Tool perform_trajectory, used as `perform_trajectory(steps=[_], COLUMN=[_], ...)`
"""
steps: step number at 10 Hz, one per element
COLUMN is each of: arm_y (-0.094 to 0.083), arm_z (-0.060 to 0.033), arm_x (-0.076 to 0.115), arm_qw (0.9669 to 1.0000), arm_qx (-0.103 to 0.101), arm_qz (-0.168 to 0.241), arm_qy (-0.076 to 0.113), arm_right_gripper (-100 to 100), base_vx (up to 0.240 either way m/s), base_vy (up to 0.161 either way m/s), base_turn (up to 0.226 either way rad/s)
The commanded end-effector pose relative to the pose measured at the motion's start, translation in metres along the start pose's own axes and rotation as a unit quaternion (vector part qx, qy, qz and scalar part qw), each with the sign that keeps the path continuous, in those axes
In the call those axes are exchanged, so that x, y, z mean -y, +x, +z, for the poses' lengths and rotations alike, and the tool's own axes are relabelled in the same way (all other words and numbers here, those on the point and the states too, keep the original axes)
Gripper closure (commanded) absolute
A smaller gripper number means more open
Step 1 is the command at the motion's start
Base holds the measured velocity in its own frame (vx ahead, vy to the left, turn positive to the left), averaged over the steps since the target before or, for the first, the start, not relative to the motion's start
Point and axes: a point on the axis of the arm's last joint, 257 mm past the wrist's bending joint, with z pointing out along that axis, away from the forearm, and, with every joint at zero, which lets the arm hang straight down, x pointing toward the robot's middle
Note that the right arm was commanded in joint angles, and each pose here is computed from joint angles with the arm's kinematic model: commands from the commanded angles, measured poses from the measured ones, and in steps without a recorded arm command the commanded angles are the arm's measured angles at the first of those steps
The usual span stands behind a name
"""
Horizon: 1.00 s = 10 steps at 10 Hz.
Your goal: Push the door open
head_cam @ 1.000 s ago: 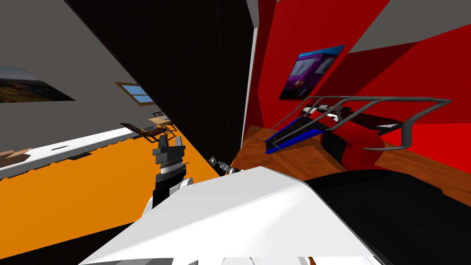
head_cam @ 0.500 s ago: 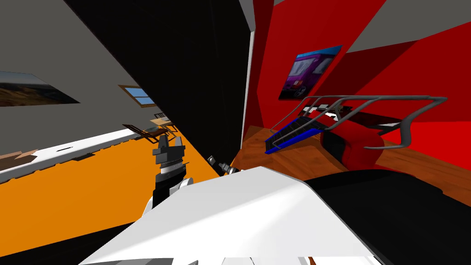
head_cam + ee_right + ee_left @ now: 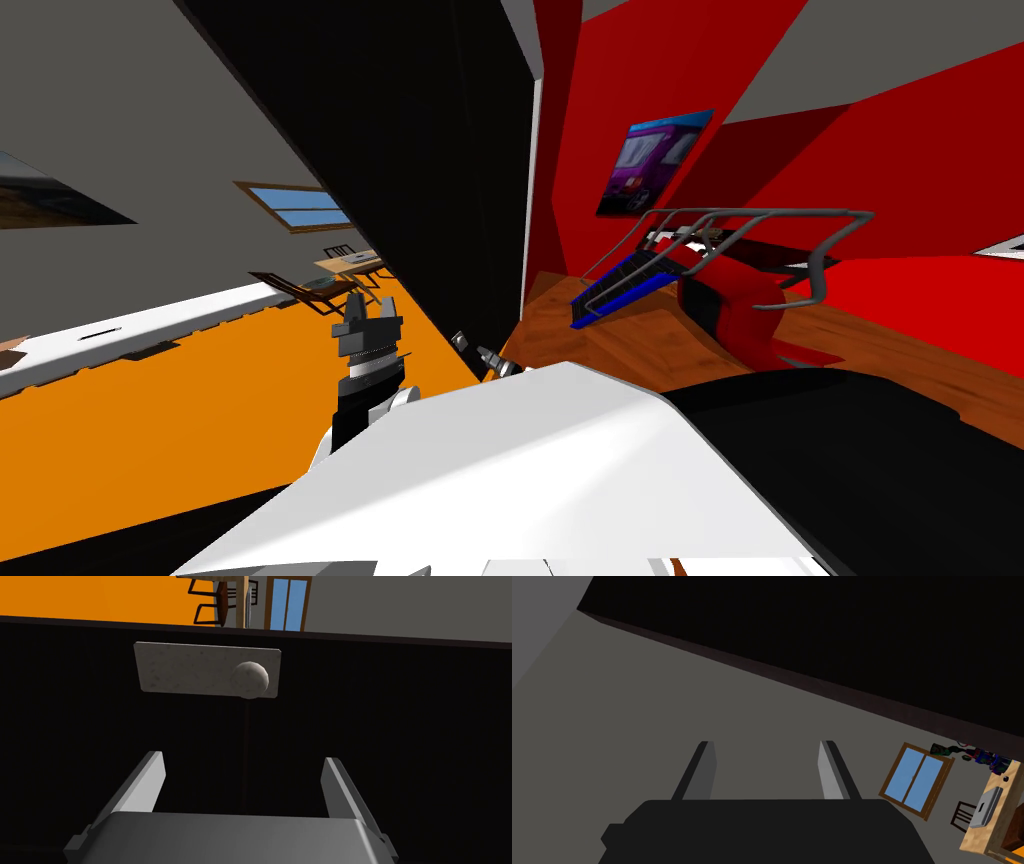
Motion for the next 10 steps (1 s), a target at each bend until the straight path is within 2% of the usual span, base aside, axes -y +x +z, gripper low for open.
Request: perform_trajectory(steps=[1, 4, 8, 9, 10], arm_y=[-0.004, -0.008, -0.006, -0.007, -0.007], arm_z=[-0.0009, 0.0008, 0.0109, 0.0087, 0.0087], arm_x=[0.002, 0.003, -0.003, -0.002, -0.002], arm_qw=[1.0, 1.0, 0.9999, 0.9999, 0.9999], arm_qx=[0.003, 0.006, 0.011, 0.011, 0.011], arm_qz=[-0.003, -0.005, 0.0, -0.002, -0.002], arm_qy=[0.003, 0.005, 0.001, 0.002, 0.002], arm_right_gripper=[-100, -100, -100, -100, 100], base_vx=[0.04, 0.133, 0.128, 0.049, -0.006], base_vy=[0.086, 0.148, 0.143, 0.071, -0.009], base_turn=[0.048, 0.02, 0.029, -0.004, -0.002])
